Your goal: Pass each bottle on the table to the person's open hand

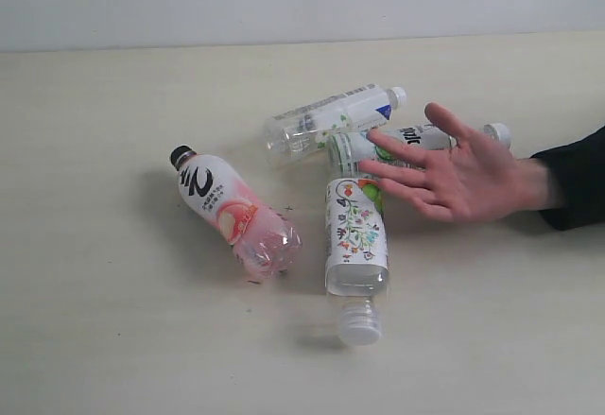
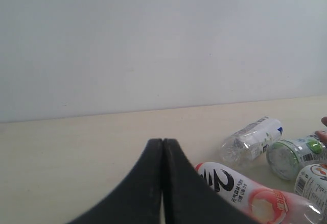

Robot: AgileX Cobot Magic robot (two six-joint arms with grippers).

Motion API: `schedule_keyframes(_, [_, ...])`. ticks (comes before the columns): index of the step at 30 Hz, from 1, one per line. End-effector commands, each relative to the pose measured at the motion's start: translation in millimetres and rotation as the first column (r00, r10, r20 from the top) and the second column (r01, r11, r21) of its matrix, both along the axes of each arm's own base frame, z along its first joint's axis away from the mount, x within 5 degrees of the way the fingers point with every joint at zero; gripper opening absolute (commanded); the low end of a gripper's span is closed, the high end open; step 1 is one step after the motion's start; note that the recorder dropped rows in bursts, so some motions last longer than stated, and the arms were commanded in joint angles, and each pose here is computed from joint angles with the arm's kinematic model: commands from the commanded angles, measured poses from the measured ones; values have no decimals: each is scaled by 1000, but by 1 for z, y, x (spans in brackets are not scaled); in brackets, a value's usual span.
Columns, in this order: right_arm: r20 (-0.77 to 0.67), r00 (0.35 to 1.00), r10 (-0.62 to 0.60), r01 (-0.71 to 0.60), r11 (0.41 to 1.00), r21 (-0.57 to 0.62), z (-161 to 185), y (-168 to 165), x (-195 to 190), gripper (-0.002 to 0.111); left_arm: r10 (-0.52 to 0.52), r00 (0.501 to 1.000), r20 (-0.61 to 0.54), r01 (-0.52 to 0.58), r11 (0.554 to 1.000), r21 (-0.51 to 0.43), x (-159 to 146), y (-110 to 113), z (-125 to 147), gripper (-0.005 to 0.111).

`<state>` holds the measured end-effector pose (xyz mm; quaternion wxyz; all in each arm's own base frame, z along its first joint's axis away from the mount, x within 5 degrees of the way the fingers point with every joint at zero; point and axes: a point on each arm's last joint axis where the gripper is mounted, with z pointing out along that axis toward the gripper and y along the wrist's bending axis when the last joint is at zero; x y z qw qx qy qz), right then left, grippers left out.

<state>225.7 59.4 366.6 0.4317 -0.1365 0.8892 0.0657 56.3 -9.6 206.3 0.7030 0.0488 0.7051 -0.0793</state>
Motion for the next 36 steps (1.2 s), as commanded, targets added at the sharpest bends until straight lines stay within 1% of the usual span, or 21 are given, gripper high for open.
schedule_keyframes(1, [-186,970,155,-168,984,-54,-10,29,42,0,4,1000,-4,-4,1000,-6,0,0,-1,0])
schedule_keyframes(4, [-297,924,243,-278,957,-83,-27,50,70,0,4,1000,-4,-4,1000,-6,0,0,-1,0])
schedule_keyframes(6, [-387,878,280,-339,936,-92,-43,67,87,4,4,1000,-4,-4,1000,-6,0,0,-1,0])
schedule_keyframes(7, [-411,863,293,-359,929,-93,-47,73,92,7,4,1000,-4,-4,1000,-6,0,0,-1,0])
schedule_keyframes(12, [-529,762,373,-484,871,-84,-78,115,110,26,4,1000,-4,-4,1000,-6,0,0,-1,0])
schedule_keyframes(14, [-553,724,413,-530,846,-63,-89,130,111,34,4,1000,-4,-4,1000,-6,0,0,-1,0])
schedule_keyframes(16, [-568,700,433,-550,834,-42,-100,143,112,41,4,1000,-4,-4,1000,-6,0,0,-1,0])
schedule_keyframes(17, [-564,695,446,-552,834,-20,-104,150,112,45,4,1000,-4,-4,1000,-6,0,0,-1,0])
schedule_keyframes(19, [-548,697,462,-547,837,11,-108,157,113,47,4,1000,-4,-4,1000,-6,0,0,-1,0])
schedule_keyframes(26, [-523,692,497,-553,831,59,-113,169,114,48,4,1000,-4,-4,1000,-6,0,0,-1,0])
schedule_keyframes(27, [-521,692,500,-556,829,58,-113,170,113,49,4,1000,-4,-4,1000,-6,0,0,-1,0])
schedule_keyframes(28, [-520,688,506,-564,824,56,-113,173,111,52,4,1000,-4,-4,1000,-6,0,0,-1,0])
schedule_keyframes(31, [-521,669,530,-607,794,29,-115,188,101,68,4,1000,-4,-4,1000,-6,0,0,-1,0])
schedule_keyframes(32, [-517,667,537,-624,782,8,-115,193,98,71,4,1000,-4,-4,1000,-6,0,0,-1,0])
schedule_keyframes(34, [-515,667,538,-642,766,-32,-114,202,94,72,4,1000,-4,-4,1000,-6,0,0,-1,0])
schedule_keyframes(36, [-528,677,513,-634,771,-64,-114,210,94,72,4,1000,-4,-4,1000,-6,0,0,-1,0])
